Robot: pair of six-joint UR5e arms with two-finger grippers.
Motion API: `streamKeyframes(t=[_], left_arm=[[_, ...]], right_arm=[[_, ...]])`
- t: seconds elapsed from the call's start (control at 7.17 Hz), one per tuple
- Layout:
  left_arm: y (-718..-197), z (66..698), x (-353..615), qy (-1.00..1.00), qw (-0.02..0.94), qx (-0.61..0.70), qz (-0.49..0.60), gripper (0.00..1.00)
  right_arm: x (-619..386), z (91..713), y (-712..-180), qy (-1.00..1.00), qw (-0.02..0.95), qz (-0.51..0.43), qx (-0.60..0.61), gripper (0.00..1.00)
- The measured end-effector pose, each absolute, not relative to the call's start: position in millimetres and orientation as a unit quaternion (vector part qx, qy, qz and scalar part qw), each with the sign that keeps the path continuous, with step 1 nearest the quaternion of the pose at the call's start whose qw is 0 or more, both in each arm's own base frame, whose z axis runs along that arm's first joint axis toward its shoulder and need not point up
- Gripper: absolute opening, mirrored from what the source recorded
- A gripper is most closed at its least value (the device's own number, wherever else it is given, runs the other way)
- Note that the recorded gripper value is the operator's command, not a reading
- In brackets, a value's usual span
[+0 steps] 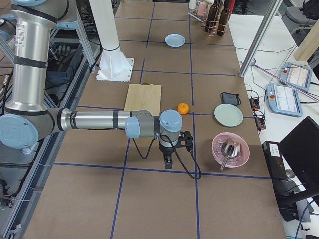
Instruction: Pick orange to plate
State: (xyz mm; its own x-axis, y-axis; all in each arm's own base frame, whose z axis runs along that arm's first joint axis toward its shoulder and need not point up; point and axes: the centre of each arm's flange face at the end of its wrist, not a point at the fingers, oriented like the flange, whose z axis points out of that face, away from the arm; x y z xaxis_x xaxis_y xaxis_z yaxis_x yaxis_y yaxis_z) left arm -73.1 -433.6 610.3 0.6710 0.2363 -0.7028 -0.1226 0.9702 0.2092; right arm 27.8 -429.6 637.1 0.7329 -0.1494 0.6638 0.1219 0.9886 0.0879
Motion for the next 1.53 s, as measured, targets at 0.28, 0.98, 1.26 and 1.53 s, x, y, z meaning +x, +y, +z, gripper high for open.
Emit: streamKeyframes(t=[0.28,0.98,1.26,1.53], left_arm=[[-435,604,-73,0.392,0.911,0.079,0.102,1.00],[-464,565,-73,0.373,0.892,0.204,0.154,1.00],[-479,541,-73,0.350,0.859,0.315,0.199,1.00],[-484,525,-55,0.373,0.835,0.364,0.175,1.00]], right_arm=[[28,638,-429,-0.358,0.931,-0.073,0.019,1.00],[25,616,-440,-0.365,0.924,-0.092,0.068,1.00],[23,595,-446,-0.371,0.913,-0.097,0.137,1.00],[10,575,-452,-0.383,0.901,-0.088,0.184,1.00]])
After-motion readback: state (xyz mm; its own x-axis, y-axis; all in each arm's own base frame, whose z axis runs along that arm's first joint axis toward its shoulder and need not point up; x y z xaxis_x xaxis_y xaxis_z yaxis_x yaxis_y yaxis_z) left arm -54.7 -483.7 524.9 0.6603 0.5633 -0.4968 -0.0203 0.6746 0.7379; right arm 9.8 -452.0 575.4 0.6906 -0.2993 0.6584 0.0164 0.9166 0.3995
